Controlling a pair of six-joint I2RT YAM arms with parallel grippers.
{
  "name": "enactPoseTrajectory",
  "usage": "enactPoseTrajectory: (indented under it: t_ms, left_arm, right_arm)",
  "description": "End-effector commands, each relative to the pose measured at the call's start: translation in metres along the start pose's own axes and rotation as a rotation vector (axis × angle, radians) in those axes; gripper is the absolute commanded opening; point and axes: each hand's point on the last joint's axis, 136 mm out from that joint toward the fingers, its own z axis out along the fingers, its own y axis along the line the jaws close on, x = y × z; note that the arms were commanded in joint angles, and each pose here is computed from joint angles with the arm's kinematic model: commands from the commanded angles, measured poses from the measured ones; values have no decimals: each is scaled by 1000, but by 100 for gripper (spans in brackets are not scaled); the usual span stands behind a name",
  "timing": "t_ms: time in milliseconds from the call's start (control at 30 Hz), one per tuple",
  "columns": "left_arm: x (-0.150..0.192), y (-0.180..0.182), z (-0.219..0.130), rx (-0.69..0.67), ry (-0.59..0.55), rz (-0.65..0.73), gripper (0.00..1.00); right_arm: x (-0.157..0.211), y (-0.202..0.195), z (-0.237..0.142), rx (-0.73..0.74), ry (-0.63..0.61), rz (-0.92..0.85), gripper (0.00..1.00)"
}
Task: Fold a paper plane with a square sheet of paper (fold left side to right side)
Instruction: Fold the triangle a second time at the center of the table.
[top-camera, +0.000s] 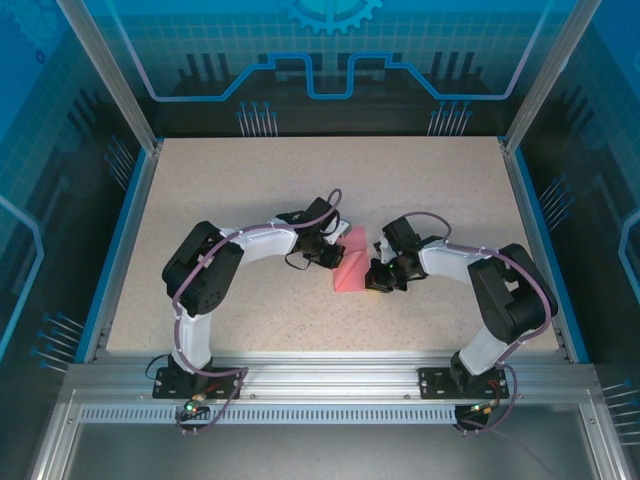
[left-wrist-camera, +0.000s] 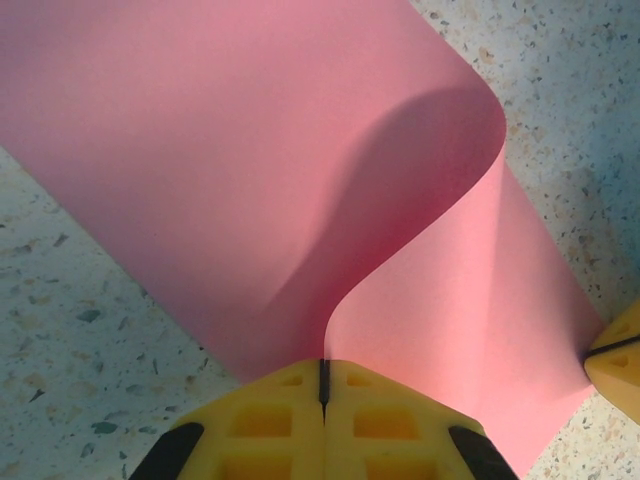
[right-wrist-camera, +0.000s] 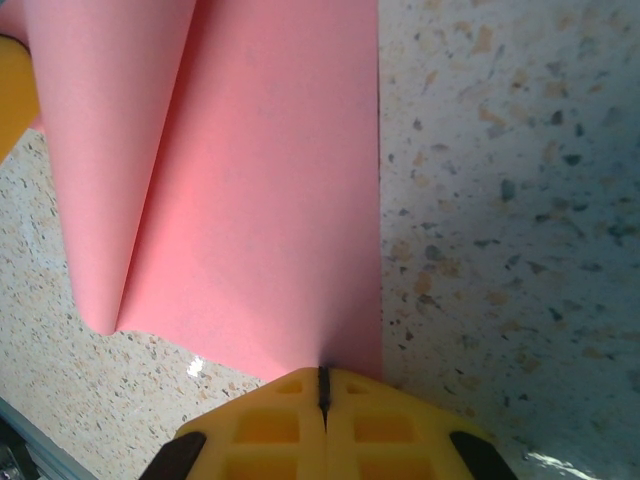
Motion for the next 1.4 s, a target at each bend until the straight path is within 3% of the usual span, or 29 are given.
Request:
enactPoseTrajectory:
  t_ms: [0, 567, 1000, 1367]
  left_arm:
    - [-5, 5, 1, -7, -10, 10, 1]
    - [6, 6, 14, 15, 27, 0, 2]
    - [11, 5, 16, 27, 41, -2, 3]
    - [13, 3, 17, 33, 44, -4, 4]
  right_arm:
    - [15, -16, 9, 79, 59, 12, 0]
    - [13, -12, 8, 65, 52, 1, 0]
    - [-47, 54, -29, -319, -189, -51, 1]
    - [-78, 75, -8, -363, -177, -56, 0]
